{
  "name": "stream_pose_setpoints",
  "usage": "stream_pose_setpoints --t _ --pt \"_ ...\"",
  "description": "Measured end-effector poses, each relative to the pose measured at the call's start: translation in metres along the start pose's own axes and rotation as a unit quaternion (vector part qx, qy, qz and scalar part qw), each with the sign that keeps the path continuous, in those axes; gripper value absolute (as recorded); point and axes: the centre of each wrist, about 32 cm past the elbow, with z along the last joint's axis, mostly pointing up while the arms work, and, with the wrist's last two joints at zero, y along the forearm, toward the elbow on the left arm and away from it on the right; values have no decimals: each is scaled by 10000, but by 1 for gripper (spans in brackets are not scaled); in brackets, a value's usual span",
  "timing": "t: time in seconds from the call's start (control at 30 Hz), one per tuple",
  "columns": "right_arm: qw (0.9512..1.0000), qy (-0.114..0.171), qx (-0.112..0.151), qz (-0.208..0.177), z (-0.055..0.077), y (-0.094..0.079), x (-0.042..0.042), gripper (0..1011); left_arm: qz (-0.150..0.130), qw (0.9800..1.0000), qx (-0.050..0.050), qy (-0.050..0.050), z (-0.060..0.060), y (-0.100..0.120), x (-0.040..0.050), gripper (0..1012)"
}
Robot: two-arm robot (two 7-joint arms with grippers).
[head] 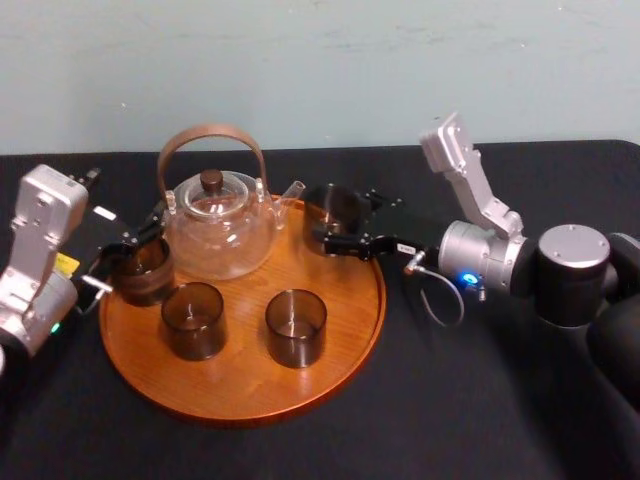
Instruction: Pick up the glass from the table and place it on the tray.
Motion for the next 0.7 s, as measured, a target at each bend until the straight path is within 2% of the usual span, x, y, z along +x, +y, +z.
stream_pose_setpoints --t 0.33,0.7 --pt "9998 24 -60 164 -32 119 -18 900 0 10000 -1 0 0 0 0 1001" --pt "9997 71 -154 193 -92 110 -44 900 0 10000 0 0 0 0 0 1001"
